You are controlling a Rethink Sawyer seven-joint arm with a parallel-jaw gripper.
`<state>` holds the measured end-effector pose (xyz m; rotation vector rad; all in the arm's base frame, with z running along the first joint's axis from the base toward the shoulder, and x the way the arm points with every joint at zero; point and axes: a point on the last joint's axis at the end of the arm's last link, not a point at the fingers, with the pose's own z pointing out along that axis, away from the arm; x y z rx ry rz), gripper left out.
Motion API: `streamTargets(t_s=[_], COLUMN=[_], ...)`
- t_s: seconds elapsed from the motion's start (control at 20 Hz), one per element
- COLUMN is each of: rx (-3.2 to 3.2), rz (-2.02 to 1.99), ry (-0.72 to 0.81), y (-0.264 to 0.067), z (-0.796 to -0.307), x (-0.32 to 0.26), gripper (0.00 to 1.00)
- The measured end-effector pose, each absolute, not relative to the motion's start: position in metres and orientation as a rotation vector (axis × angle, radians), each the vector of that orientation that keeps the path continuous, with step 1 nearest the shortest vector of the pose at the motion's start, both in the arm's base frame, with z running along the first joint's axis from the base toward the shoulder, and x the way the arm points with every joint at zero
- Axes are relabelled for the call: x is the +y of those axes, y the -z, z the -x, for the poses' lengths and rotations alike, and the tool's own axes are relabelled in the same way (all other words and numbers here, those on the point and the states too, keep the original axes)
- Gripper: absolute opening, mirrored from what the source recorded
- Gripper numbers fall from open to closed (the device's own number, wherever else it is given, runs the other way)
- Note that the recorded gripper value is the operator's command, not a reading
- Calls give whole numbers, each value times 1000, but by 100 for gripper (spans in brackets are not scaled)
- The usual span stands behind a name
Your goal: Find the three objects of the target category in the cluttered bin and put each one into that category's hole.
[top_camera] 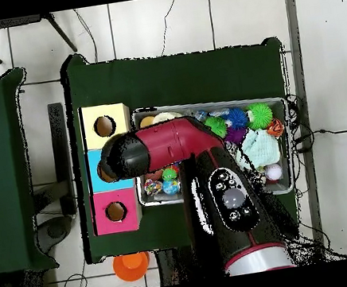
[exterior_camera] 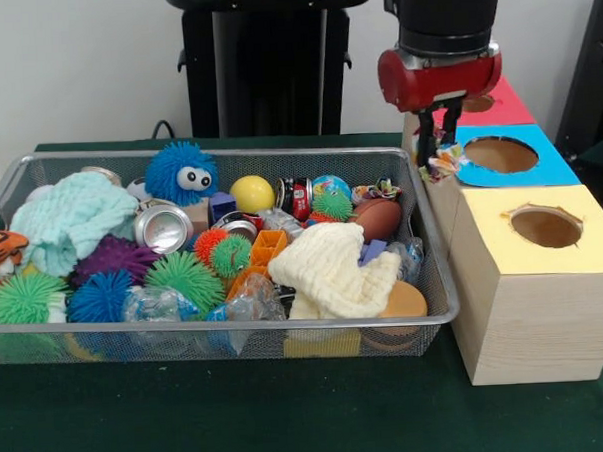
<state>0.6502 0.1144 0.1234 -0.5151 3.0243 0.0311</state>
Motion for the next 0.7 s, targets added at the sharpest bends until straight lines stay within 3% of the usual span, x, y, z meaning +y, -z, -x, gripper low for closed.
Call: streamTargets(t_s=[0.7], rx=[2890], rz=[519], ry=[-59], y=[-146], z=[-672], x=[135], gripper=[0])
